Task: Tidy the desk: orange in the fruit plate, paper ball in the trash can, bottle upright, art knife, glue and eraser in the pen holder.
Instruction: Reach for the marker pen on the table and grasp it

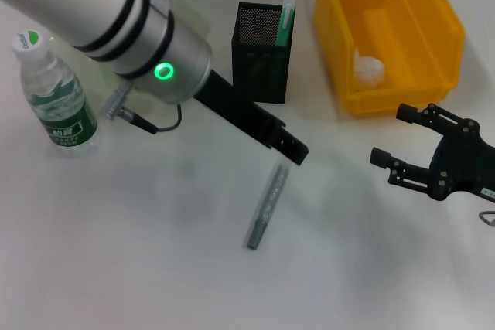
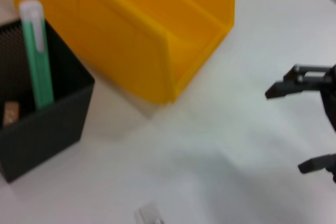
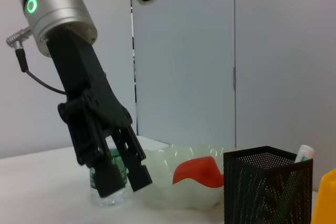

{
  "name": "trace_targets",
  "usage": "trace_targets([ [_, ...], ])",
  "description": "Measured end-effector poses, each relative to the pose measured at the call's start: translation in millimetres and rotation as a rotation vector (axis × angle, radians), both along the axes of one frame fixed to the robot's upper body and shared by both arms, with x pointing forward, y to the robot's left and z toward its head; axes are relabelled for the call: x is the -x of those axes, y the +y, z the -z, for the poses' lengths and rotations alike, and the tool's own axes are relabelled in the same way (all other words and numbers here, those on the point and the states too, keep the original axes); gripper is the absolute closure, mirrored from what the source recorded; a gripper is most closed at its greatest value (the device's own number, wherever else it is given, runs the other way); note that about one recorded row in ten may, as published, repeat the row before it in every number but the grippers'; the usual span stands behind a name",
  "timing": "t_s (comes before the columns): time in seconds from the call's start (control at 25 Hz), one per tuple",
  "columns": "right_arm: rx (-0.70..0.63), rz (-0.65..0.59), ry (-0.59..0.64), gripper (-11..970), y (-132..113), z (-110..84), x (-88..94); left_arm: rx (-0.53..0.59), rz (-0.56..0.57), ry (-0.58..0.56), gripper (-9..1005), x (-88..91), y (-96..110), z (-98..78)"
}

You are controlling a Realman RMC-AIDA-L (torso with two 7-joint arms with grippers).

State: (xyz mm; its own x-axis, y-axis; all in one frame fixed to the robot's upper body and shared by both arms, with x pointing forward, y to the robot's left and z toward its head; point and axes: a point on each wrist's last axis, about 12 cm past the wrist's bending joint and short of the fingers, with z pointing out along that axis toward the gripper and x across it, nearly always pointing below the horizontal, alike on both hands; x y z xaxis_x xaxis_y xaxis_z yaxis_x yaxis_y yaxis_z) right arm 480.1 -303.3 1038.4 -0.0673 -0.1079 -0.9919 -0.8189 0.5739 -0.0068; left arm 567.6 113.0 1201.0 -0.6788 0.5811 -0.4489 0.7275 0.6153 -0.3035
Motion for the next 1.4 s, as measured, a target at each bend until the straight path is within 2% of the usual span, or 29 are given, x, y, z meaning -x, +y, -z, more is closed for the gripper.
trace_targets([
  [0.52, 0.111, -0.195, 0.011, 143, 0.0, -0.6, 12.3, -0.076, 0.007, 0.11, 199, -10.0, -12.3, 21.6],
  [0.92, 0.132, -0.196, 0.024, 143, -4.6, 0.6, 13.9, -0.143, 0.01, 0.176, 200, -16.8, -21.4, 35.6],
  [1.4, 0.158, -0.207, 0.056, 143, -5.9, 2.7, 12.5, -0.198, 0.028, 0.145, 201, -16.8, -27.5, 47.6],
])
